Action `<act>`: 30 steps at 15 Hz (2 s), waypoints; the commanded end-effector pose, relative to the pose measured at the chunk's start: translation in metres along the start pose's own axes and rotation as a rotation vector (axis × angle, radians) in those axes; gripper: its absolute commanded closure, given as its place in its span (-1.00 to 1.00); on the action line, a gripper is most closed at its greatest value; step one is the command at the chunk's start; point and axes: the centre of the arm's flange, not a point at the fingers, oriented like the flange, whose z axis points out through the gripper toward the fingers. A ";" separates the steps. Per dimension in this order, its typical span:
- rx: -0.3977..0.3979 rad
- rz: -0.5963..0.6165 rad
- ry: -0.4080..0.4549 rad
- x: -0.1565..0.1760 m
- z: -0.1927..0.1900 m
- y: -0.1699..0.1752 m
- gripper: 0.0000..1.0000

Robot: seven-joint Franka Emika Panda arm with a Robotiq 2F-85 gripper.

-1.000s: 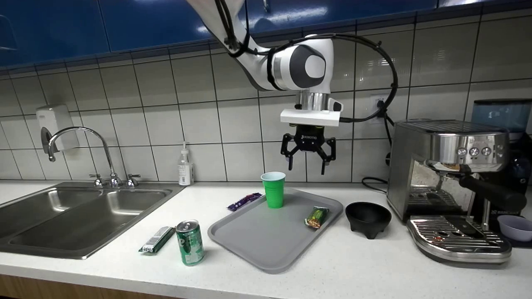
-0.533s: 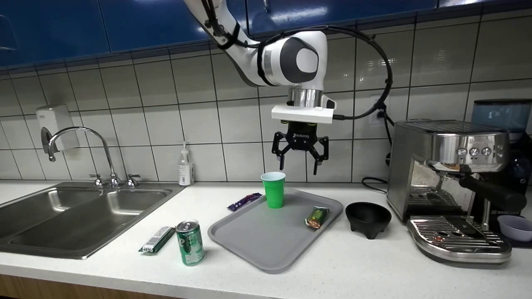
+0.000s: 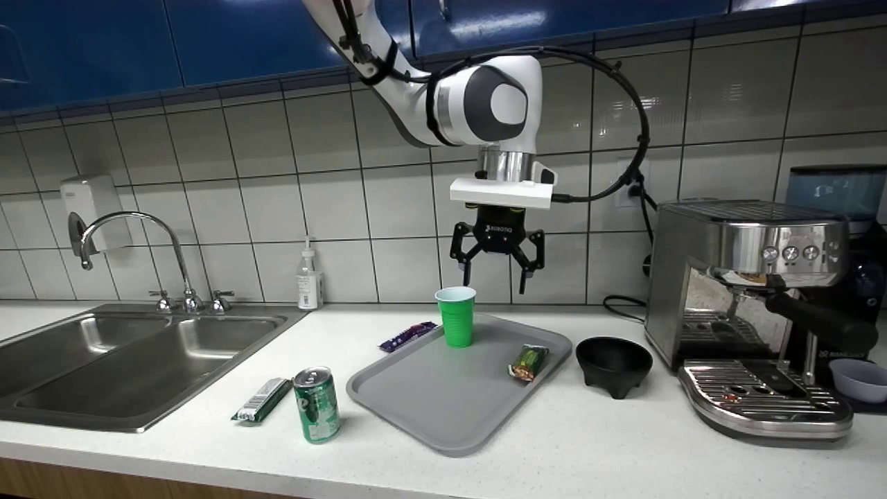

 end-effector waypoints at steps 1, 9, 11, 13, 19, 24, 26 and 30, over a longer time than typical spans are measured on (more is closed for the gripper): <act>0.003 -0.073 -0.015 -0.010 0.000 -0.024 -1.00; 0.026 -0.229 -0.095 -0.019 0.030 -0.087 -1.00; 0.037 -0.276 -0.108 -0.024 0.033 -0.102 -1.00; 0.046 -0.321 -0.121 -0.030 0.035 -0.117 -1.00; 0.053 -0.458 -0.169 -0.049 0.046 -0.158 -1.00; 0.054 -0.536 -0.213 -0.061 0.059 -0.184 -1.00; 0.054 -0.568 -0.230 -0.068 0.062 -0.196 -1.00; 0.043 -0.642 -0.265 -0.084 0.072 -0.218 -1.00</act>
